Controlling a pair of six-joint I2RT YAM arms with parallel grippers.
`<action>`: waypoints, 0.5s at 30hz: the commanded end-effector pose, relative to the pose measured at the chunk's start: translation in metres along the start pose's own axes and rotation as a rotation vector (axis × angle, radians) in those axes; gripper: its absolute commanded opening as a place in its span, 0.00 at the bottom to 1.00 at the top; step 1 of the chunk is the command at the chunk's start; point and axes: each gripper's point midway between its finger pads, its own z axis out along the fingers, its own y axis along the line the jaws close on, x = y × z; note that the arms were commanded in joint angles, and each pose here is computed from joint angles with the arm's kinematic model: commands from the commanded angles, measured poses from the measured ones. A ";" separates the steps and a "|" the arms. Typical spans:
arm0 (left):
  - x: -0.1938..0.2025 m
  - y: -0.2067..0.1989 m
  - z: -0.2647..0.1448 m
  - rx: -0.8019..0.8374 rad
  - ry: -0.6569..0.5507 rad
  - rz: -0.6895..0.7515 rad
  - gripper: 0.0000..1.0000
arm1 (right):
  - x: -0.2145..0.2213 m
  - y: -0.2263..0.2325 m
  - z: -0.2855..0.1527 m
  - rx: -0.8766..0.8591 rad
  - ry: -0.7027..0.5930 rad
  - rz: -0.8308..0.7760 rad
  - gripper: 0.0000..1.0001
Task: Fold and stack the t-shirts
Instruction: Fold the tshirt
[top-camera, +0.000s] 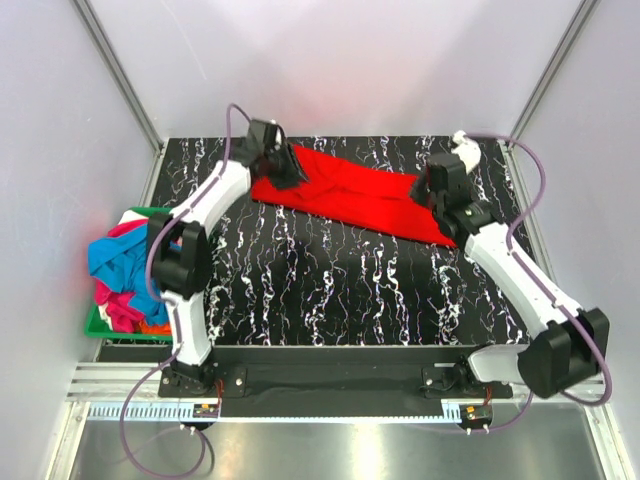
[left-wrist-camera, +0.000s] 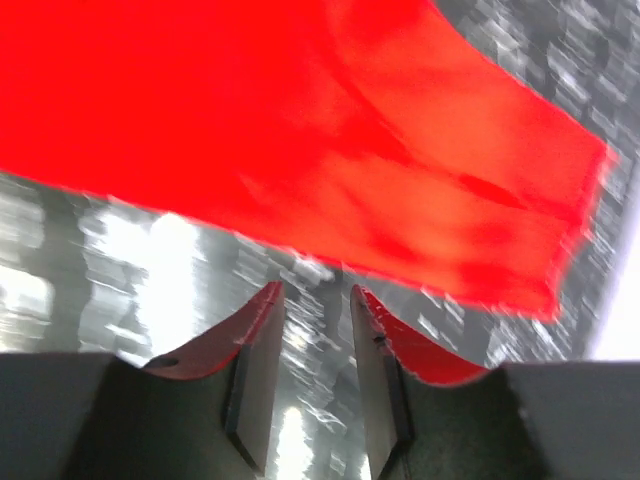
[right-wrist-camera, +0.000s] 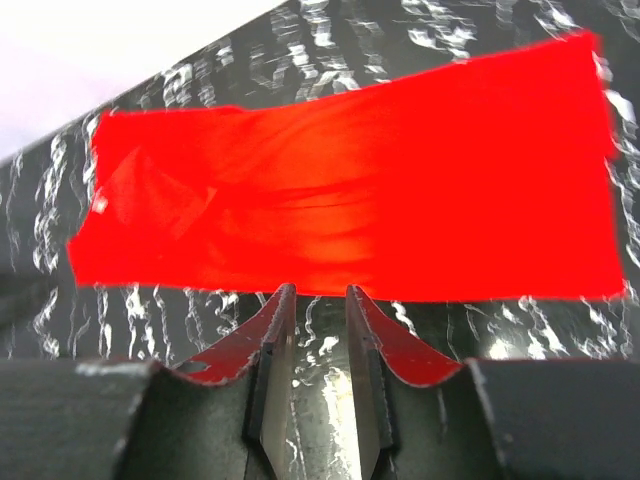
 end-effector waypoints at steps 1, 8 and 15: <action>0.006 -0.029 -0.004 0.163 -0.063 -0.086 0.39 | 0.013 -0.055 0.003 0.190 -0.013 0.150 0.34; 0.040 -0.010 0.001 0.164 0.029 -0.127 0.40 | 0.051 -0.137 0.027 0.381 0.125 0.419 0.35; 0.070 -0.018 -0.037 0.248 0.109 -0.051 0.41 | 0.083 -0.194 0.035 0.578 0.188 0.457 0.41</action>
